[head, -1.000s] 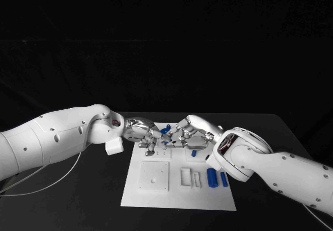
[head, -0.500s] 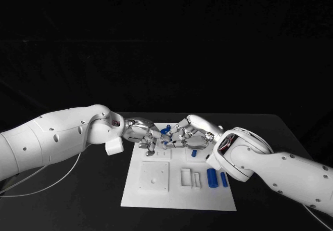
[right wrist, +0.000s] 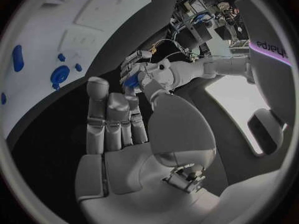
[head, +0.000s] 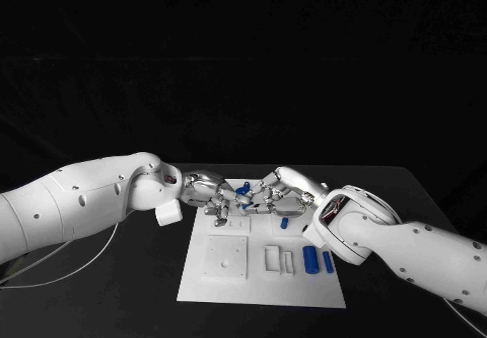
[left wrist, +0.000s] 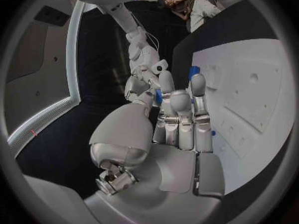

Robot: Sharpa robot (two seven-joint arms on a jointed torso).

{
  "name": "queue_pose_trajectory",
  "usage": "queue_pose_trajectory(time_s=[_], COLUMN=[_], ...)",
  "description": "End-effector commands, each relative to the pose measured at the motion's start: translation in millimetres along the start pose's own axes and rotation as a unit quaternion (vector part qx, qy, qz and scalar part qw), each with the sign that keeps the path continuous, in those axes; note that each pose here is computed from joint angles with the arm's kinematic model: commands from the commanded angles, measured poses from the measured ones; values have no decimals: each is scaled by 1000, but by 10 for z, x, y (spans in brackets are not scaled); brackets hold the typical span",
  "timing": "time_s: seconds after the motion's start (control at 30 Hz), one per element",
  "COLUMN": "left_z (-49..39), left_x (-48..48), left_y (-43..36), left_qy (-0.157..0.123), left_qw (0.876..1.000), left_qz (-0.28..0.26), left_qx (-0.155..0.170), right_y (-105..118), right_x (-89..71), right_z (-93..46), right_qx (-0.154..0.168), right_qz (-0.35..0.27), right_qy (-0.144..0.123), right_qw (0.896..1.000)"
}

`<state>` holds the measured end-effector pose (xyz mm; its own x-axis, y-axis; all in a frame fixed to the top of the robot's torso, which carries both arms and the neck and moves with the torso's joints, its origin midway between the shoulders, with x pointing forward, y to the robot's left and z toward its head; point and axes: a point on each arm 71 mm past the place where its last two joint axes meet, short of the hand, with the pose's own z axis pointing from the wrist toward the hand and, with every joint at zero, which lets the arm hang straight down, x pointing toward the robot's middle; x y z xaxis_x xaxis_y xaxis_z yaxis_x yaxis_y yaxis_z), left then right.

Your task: Assemble the parts on the task board

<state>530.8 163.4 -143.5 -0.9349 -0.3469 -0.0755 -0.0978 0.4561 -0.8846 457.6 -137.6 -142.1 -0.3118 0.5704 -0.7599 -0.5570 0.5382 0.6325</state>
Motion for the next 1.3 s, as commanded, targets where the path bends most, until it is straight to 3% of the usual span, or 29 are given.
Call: queue_pose_trajectory(time_s=[0.03,0.93,1.3], left_z=[5,28,39], left_x=[-11,-4,-27], left_y=[-55,-58,-53], left_qy=[-11,-14,-29], left_qw=[1000,1000,999], left_qz=[-14,-18,-20], left_qx=[16,9,1], right_y=[-4,18,31], right_x=[43,70,80], right_z=[-6,9,13], right_qx=[3,3,1], right_qz=[-7,-8,-7], right_qy=[11,13,14], right_qw=[1000,1000,1000])
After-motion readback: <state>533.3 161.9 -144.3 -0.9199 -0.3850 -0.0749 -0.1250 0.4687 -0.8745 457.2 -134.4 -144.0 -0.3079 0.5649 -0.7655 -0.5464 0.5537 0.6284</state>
